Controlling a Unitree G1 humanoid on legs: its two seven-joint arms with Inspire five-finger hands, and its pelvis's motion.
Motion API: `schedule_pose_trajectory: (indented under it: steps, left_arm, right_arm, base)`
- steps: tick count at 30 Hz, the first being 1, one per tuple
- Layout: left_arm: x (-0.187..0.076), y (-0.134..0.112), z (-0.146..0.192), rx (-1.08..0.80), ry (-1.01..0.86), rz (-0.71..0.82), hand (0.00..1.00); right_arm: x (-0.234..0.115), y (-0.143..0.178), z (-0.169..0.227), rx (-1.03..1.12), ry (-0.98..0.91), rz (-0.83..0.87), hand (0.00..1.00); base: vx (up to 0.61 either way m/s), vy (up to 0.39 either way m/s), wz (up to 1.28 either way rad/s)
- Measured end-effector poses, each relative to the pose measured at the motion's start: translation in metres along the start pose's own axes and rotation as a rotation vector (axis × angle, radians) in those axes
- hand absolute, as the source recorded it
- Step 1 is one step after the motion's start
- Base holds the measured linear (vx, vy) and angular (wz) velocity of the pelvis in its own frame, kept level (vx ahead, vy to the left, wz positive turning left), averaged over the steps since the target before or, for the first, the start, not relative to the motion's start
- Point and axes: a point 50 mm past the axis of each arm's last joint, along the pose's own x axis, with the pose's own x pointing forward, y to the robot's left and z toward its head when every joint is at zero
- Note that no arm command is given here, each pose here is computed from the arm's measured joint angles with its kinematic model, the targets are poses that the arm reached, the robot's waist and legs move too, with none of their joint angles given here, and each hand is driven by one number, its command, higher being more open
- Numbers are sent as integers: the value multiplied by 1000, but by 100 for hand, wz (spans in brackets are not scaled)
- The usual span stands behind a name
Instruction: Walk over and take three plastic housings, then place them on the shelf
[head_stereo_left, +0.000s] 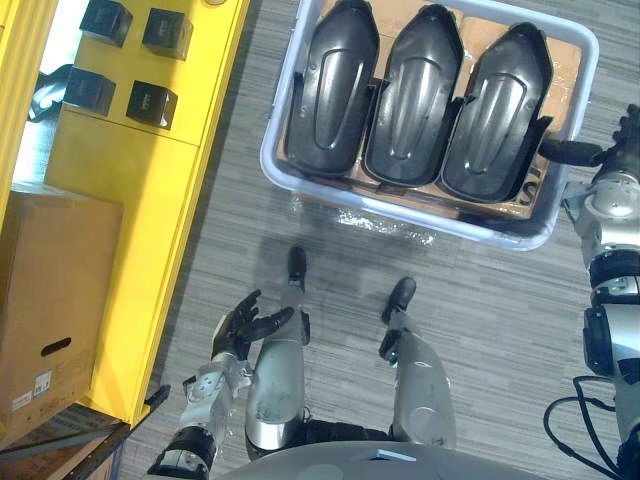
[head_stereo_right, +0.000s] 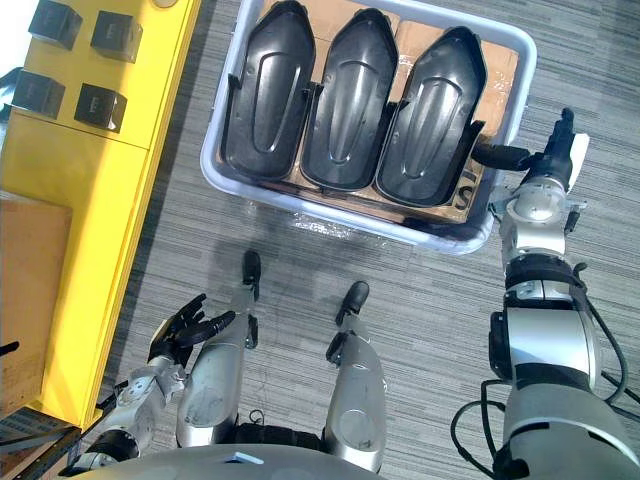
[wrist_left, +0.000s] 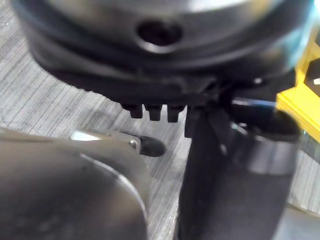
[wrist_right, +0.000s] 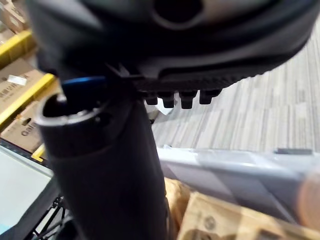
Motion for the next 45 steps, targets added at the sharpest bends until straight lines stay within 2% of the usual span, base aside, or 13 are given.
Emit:
schedule_pose_trajectory:
  steps: [4, 5, 8, 11, 26, 38, 45]
  left_arm:
    - [-3, 3, -3, 2, 9, 3, 100]
    - [-5, 4, -5, 3, 13, 5, 100]
    - [-6, 6, -7, 4, 18, 8, 100]
    - [-7, 9, -6, 10, 22, -4, 100]
    - [-7, 9, -10, 7, 45, 3, 100]
    - [-9, 10, -15, 0, 55, 12, 100]
    - [-9, 11, -16, 0, 56, 26, 100]
  right_arm:
    - [6, -28, 42, 11, -167, -159, 100]
    - [4, -36, 63, 48, -249, -203, 100]
    - [0, -47, 90, 120, -361, -253, 100]
    - [-4, -46, 100, 148, -401, -242, 100]
    - [-6, 22, 23, -5, -75, 156, 100]
    - [-7, 36, 14, -52, -7, 281, 100]
    - [-9, 40, 6, -102, 21, 292, 100]
  base:
    - [3, -11, -3]
    - [5, -26, -8]
    - [13, -37, -17]
    - [20, -54, -9]
    - [14, -30, 3]
    - [-19, -27, 10]
    - [-8, -26, 0]
